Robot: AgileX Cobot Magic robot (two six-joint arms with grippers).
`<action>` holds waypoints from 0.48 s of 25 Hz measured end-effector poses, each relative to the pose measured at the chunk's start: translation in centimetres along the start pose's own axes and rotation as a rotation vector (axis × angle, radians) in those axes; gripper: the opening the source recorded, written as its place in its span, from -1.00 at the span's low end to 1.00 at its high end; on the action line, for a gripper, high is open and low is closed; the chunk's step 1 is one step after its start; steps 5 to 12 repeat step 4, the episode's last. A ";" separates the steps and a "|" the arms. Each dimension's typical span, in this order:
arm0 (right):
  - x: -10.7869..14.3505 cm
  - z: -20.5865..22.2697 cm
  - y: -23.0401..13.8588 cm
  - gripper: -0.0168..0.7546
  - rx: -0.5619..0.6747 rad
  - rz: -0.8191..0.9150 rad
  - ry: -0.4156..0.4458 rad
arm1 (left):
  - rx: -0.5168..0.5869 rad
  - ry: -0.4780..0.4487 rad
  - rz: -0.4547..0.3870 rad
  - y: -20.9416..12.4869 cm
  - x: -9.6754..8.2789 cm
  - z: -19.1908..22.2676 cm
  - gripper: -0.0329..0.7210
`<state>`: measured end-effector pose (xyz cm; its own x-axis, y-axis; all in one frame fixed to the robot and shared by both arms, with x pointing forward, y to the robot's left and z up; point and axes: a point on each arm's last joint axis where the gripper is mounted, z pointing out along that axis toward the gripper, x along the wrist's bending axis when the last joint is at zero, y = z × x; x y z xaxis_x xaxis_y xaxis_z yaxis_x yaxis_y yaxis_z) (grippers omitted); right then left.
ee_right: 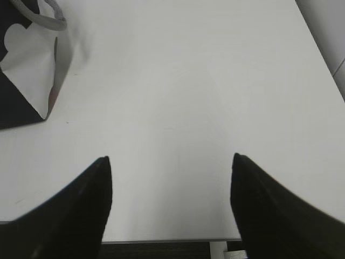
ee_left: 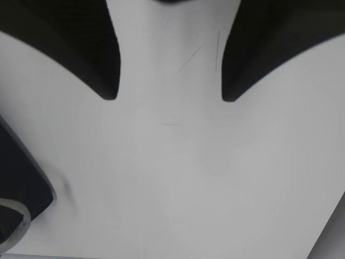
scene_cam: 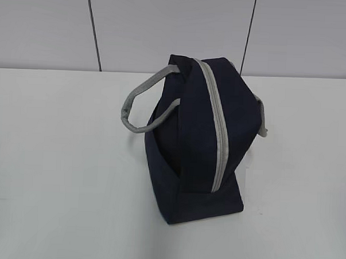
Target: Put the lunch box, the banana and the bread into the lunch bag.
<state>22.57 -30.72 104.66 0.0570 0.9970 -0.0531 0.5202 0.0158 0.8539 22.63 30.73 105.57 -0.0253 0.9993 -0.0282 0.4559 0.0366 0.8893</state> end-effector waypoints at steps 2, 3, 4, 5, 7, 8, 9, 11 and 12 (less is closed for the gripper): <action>0.0 0.0 0.0 0.41 0.000 0.000 0.000 | 0.000 0.000 0.000 0.0 0.0 0.0 0.21; 0.0 0.0 0.0 0.41 0.000 0.000 0.000 | 0.000 0.000 0.000 0.0 0.0 0.0 0.21; 0.0 0.0 0.0 0.41 0.000 0.000 0.000 | 0.000 0.000 0.000 0.0 0.0 0.0 0.21; 0.0 0.0 0.0 0.41 0.000 0.000 0.000 | 0.000 0.000 0.000 0.0 0.0 0.0 0.21; 0.0 0.0 0.0 0.41 0.000 0.000 0.000 | 0.000 0.000 0.000 0.0 0.0 0.0 0.21; 0.0 0.0 0.0 0.41 0.000 0.000 0.000 | 0.000 0.000 0.000 0.0 0.0 0.0 0.21; 0.0 0.0 0.0 0.41 0.000 0.000 0.000 | 0.000 0.000 0.000 0.0 0.0 0.0 0.21; 0.0 0.0 0.0 0.41 0.000 0.000 0.000 | 0.000 0.000 0.000 0.0 0.0 0.0 0.21; 0.0 0.0 0.0 0.41 0.000 0.000 0.000 | 0.000 0.000 0.000 0.0 0.0 0.0 0.21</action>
